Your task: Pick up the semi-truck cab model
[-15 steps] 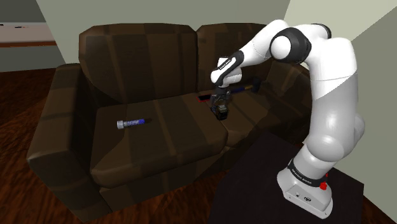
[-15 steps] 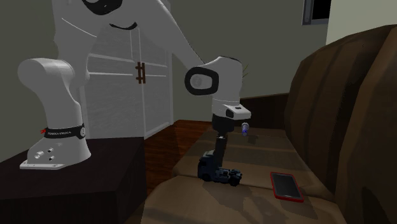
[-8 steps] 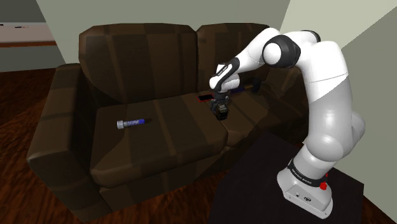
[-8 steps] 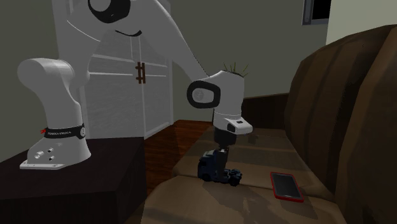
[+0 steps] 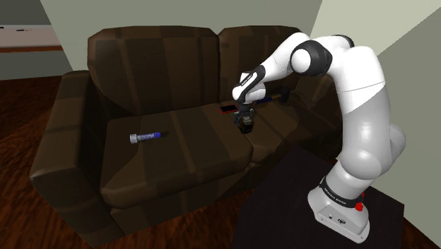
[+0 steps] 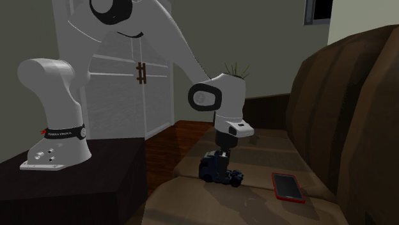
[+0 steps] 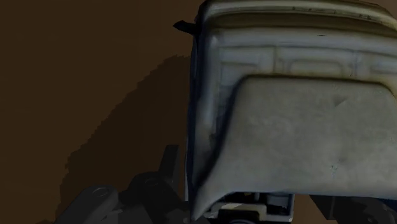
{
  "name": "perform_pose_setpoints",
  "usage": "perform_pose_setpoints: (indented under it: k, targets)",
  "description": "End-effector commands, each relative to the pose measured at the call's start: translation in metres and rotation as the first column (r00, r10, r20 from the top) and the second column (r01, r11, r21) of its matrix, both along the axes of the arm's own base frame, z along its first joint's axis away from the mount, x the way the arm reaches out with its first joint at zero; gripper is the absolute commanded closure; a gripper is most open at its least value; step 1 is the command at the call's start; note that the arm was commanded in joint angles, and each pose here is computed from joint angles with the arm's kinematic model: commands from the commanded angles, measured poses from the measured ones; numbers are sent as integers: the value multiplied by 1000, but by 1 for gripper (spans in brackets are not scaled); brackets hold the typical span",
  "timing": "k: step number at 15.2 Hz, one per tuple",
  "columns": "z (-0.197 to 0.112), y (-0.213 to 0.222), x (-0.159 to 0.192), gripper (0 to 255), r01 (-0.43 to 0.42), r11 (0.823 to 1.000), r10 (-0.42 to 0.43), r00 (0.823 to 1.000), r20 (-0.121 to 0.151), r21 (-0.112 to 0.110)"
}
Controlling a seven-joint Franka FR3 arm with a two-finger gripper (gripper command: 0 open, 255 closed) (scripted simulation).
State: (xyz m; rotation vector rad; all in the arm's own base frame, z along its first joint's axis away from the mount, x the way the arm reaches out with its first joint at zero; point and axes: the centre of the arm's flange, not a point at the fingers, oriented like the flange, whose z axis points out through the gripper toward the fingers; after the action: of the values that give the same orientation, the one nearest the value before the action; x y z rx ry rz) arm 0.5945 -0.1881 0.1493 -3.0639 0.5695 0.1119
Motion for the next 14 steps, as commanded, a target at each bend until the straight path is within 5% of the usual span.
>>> perform_pose_setpoints:
  k: [1, 14]
  targets:
    - [-2, 0, 0, 255, -1, 1000, 1, 1000, -2, 0]
    - [52, 0, 0, 255, -1, 1000, 1, 1000, -2, 0]
